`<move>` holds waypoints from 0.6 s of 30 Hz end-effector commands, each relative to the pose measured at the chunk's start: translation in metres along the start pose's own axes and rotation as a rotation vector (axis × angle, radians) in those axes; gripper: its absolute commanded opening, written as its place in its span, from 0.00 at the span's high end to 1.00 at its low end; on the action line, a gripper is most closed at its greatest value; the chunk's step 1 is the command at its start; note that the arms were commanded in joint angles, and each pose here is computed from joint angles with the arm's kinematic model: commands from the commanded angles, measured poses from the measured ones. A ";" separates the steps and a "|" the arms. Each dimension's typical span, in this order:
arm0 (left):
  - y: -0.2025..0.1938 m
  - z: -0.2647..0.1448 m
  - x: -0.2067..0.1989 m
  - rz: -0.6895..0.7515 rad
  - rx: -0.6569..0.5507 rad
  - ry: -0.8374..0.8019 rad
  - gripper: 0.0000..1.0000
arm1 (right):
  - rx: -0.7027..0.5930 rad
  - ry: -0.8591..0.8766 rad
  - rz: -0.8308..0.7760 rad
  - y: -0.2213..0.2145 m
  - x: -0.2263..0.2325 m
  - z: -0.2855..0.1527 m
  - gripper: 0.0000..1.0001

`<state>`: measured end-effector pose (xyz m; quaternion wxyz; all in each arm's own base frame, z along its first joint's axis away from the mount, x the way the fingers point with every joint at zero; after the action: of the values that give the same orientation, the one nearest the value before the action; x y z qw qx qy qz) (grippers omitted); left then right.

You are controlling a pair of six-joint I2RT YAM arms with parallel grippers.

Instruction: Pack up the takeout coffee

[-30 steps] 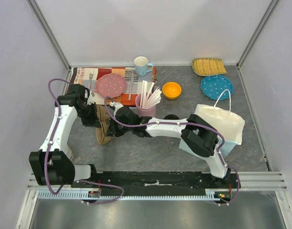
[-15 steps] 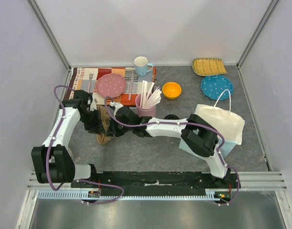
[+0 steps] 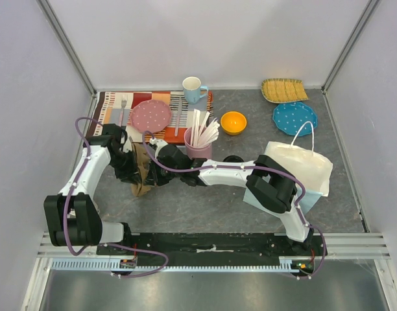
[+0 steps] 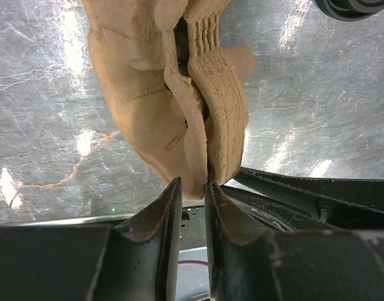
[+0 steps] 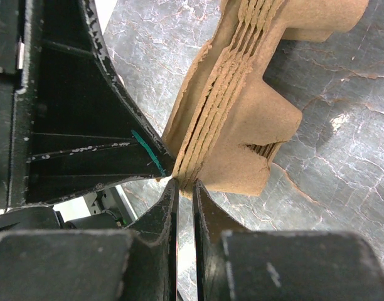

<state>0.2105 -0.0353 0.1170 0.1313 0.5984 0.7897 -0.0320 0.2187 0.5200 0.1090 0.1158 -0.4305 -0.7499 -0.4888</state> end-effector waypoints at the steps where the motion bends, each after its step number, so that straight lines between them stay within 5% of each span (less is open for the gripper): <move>1: 0.009 0.005 0.001 -0.014 -0.015 0.009 0.73 | 0.082 -0.184 0.003 -0.030 -0.056 0.000 0.89; 6: 0.007 0.009 -0.003 -0.019 -0.004 -0.022 0.98 | 0.080 -0.184 0.003 -0.029 -0.056 -0.001 0.90; 18: 0.026 -0.066 -0.012 0.064 -0.244 -0.008 0.98 | 0.067 -0.186 0.006 -0.024 -0.055 -0.003 0.91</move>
<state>0.2137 -0.0302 0.1407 0.1454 0.5989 0.7875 -0.0009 0.2230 0.5187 0.1096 0.1115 -0.4331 -0.7465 -0.4927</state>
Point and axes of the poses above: each gripper's point midway between its finger pads, its own z axis out along the fingers, its own x axis along the line the jaws close on, y = z × x, the point moved 2 cm from there along -z, back along the fingers, and after that the axes turned 3 degrees about -z, right-handed, at the moved point
